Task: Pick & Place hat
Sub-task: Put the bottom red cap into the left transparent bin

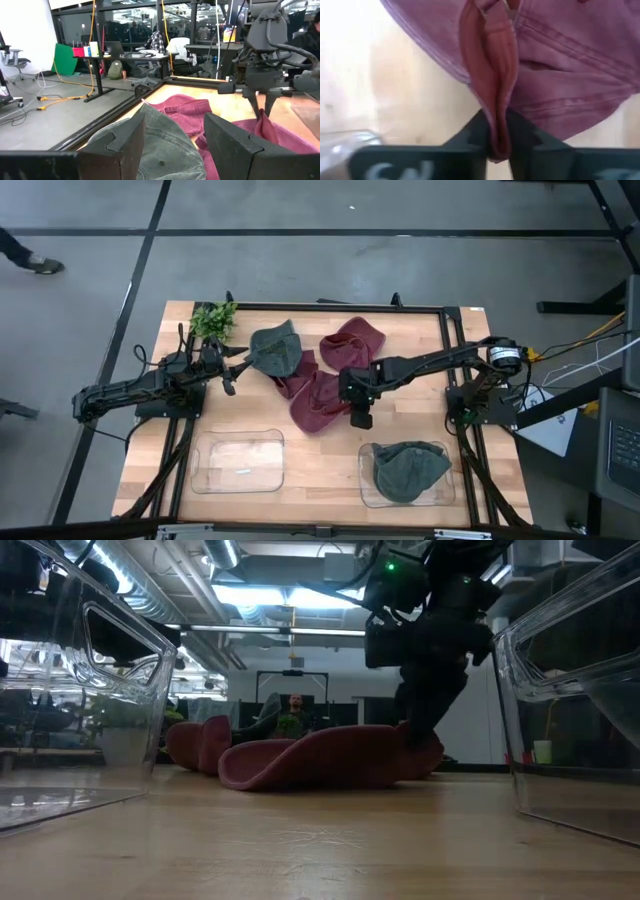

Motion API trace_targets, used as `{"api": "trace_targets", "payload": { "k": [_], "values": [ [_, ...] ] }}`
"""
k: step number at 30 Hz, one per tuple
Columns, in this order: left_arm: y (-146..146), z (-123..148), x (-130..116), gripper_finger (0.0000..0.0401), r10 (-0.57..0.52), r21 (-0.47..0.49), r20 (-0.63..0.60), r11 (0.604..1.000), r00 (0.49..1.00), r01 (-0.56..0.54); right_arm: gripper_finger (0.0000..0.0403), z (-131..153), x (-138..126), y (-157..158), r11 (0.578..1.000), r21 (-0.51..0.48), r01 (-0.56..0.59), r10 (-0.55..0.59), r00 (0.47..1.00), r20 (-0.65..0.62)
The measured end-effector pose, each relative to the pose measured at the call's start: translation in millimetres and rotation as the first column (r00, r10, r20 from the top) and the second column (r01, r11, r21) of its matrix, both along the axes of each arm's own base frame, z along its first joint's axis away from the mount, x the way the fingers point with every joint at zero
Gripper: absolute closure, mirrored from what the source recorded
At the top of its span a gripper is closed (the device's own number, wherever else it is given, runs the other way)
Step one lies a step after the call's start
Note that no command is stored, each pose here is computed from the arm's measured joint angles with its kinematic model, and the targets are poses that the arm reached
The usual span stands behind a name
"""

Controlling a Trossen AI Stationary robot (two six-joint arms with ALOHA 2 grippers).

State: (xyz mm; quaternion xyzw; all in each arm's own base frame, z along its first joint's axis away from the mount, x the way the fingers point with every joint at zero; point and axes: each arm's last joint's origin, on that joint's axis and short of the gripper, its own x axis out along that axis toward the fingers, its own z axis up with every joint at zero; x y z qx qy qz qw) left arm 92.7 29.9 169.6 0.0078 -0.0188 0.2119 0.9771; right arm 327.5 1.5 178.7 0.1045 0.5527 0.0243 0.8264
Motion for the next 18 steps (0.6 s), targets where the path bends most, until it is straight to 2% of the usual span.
{"api": "trace_targets", "payload": {
  "k": [2,6,11,14,18],
  "values": [
    [0,0,0,0.0203,0.0,0.0,0.0,1.0,1.0,0.0,0.0388,1,0,-1,0.998,0.057,0.0,-0.001,1.0,0.008],
    [0,0,0,0.0203,0.0,0.0,0.0,1.0,1.0,0.0,0.0381,9,0,-3,0.98,0.197,0.014,-0.02,0.999,0.027],
    [0,0,0,0.0203,0.0,0.0,0.0,1.0,1.0,0.0,0.0392,30,0,-11,0.93,0.368,0.006,-0.034,0.997,0.069],
    [0,0,0,0.0203,0.0,0.0,0.0,1.0,1.0,0.0,0.0389,47,2,-18,0.871,0.491,-0.008,-0.051,0.993,0.107],
    [0,0,0,0.0203,0.0,0.0,0.0,1.0,1.0,0.0,0.0385,73,5,-24,0.733,0.671,-0.107,-0.018,0.984,0.176]
  ]
}}
